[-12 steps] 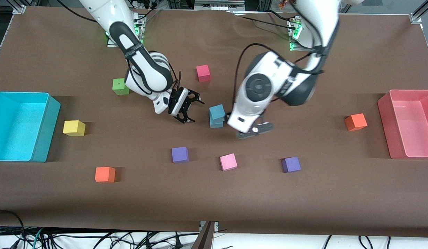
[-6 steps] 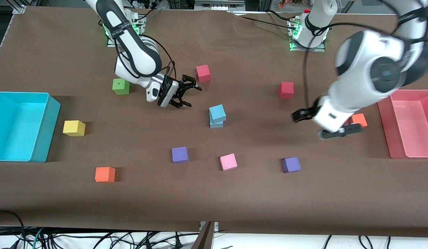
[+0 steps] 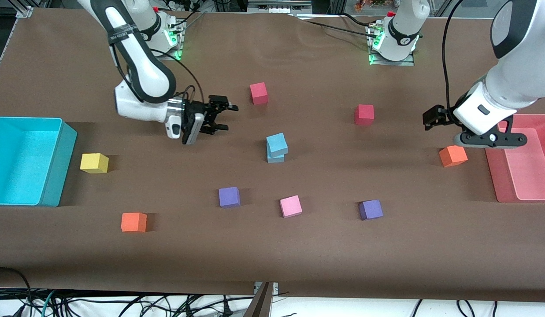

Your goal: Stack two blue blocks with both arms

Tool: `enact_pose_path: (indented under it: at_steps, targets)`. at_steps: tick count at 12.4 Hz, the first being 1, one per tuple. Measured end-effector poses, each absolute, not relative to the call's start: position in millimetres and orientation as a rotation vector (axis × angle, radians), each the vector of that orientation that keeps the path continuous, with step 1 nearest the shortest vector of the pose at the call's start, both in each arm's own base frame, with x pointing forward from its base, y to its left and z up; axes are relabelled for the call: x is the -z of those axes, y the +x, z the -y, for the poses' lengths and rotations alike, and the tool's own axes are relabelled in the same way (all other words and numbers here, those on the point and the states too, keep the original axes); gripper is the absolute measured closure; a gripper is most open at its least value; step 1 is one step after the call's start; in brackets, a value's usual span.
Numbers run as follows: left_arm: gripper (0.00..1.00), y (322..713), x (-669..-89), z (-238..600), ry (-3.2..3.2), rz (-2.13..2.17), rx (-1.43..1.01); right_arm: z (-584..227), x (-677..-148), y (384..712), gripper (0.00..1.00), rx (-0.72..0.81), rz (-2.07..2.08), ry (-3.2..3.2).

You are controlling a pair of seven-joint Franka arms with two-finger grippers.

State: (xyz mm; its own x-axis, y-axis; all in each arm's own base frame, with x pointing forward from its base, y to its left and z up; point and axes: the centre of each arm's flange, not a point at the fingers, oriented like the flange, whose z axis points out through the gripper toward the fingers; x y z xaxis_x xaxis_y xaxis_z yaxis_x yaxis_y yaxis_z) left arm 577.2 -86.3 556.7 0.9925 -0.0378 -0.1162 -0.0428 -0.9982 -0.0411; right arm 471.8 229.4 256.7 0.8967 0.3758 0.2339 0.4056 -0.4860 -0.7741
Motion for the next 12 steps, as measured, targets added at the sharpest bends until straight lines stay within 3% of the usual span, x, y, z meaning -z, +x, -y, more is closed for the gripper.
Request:
enact_pose_path:
  at_steps: [7, 10, 12]
  targets:
    - [0.00, 569, -562, 84, -3.087, -0.072, -0.212, -77, -293, 532, 0.00, -0.303, 0.689, -2.630]
    - [0.00, 569, -562, 85, -3.087, -0.075, -0.215, -45, -361, 566, 0.00, -0.386, 0.642, -2.867]
    - [0.00, 570, -568, 82, -3.090, -0.065, -0.195, -42, -423, 583, 0.00, -0.360, 0.503, -2.975]
